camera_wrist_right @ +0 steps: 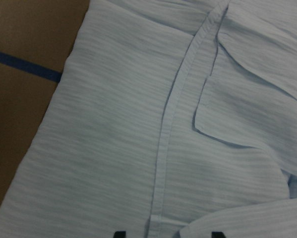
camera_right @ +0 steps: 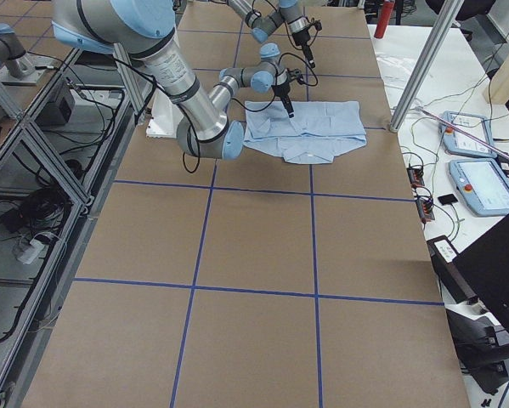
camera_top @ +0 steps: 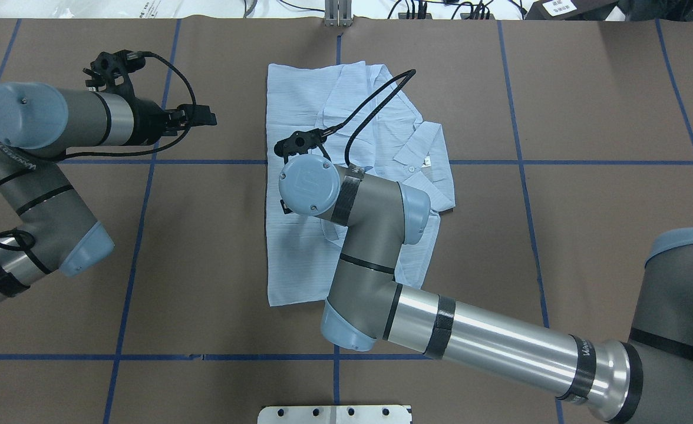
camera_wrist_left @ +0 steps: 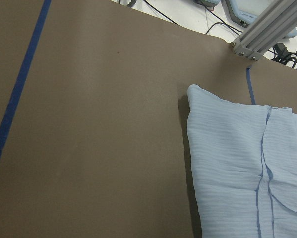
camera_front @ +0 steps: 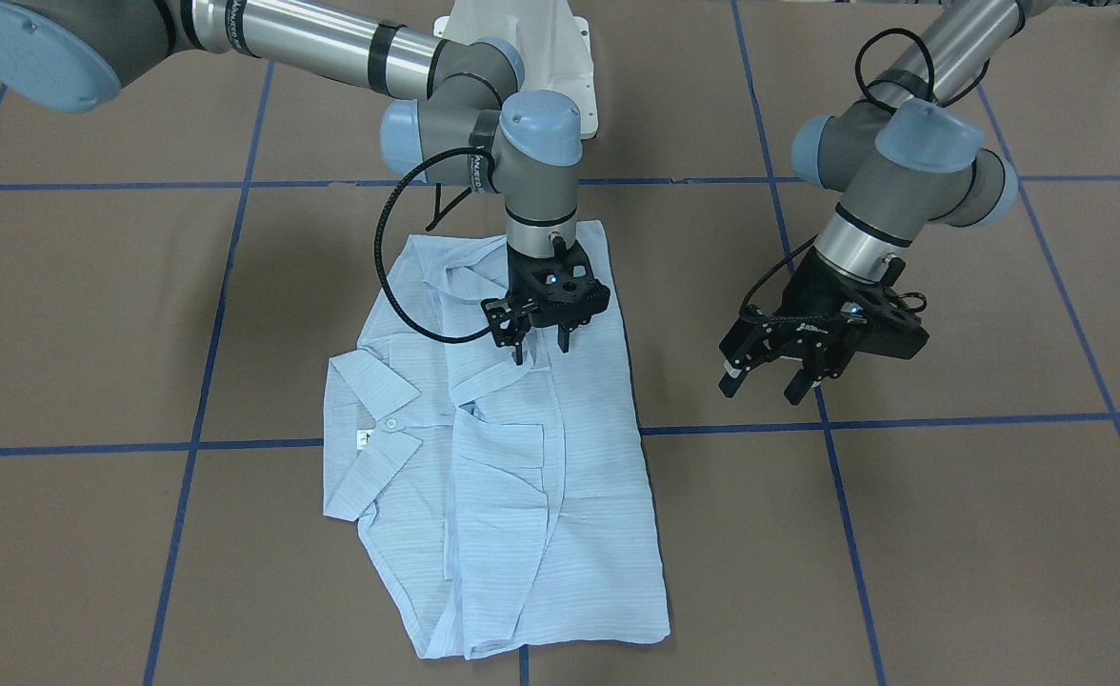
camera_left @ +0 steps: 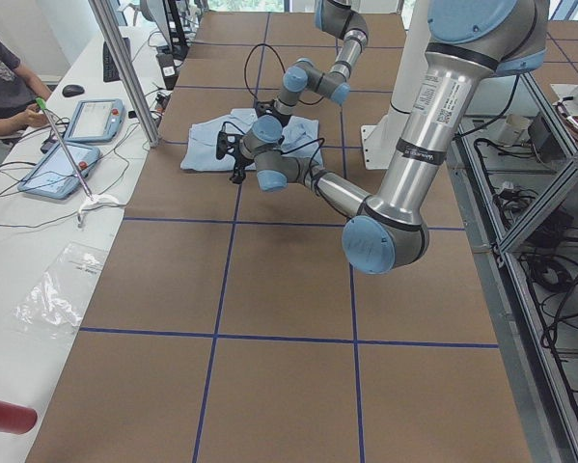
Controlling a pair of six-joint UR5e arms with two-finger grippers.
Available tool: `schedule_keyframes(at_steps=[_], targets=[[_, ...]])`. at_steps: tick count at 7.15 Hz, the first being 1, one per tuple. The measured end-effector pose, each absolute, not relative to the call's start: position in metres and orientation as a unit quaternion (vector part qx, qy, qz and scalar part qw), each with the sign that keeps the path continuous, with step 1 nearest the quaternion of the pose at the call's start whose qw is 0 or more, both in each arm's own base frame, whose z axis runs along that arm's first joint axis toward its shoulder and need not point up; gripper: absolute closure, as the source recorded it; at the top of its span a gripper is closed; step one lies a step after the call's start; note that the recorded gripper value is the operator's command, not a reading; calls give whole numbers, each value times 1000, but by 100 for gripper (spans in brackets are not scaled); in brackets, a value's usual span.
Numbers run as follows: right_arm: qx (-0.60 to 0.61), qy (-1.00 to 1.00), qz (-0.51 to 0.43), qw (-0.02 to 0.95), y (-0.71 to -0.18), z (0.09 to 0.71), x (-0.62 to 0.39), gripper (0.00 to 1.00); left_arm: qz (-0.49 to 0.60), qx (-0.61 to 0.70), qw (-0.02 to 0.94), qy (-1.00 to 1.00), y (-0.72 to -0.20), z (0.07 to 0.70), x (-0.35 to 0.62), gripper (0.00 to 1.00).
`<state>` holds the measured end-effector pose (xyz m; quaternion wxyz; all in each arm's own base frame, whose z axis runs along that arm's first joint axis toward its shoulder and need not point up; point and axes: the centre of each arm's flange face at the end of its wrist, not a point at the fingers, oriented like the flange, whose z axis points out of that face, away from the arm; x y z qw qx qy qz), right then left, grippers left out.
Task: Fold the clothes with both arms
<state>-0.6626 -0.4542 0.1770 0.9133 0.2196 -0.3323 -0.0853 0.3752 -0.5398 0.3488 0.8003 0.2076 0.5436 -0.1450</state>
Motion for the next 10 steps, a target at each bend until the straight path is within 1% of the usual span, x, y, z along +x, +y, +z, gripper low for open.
schedule_keyframes(at_steps=[2, 3, 5, 6, 7, 8, 9, 10], targets=[[221, -322, -94, 916, -454, 187, -667, 34, -146, 207, 800, 543, -542, 351, 377, 0], [221, -319, -96, 917, -454, 189, -668, 36, -146, 207, 801, 542, -543, 353, 379, 0], [221, -318, -97, 917, -453, 190, -670, 59, -146, 205, 802, 541, -544, 355, 381, 0], [221, -318, -97, 917, -452, 190, -670, 69, -146, 205, 803, 541, -544, 355, 382, 0], [221, -318, -98, 917, -452, 190, -670, 75, -146, 204, 803, 540, -544, 356, 383, 0], [221, -318, -98, 917, -452, 190, -670, 76, -146, 204, 803, 540, -545, 356, 383, 0], [222, -318, -99, 916, -452, 190, -670, 82, -146, 204, 803, 540, -545, 355, 383, 0], [223, -319, -99, 916, -452, 190, -669, 100, -146, 204, 803, 541, -545, 355, 383, 0]])
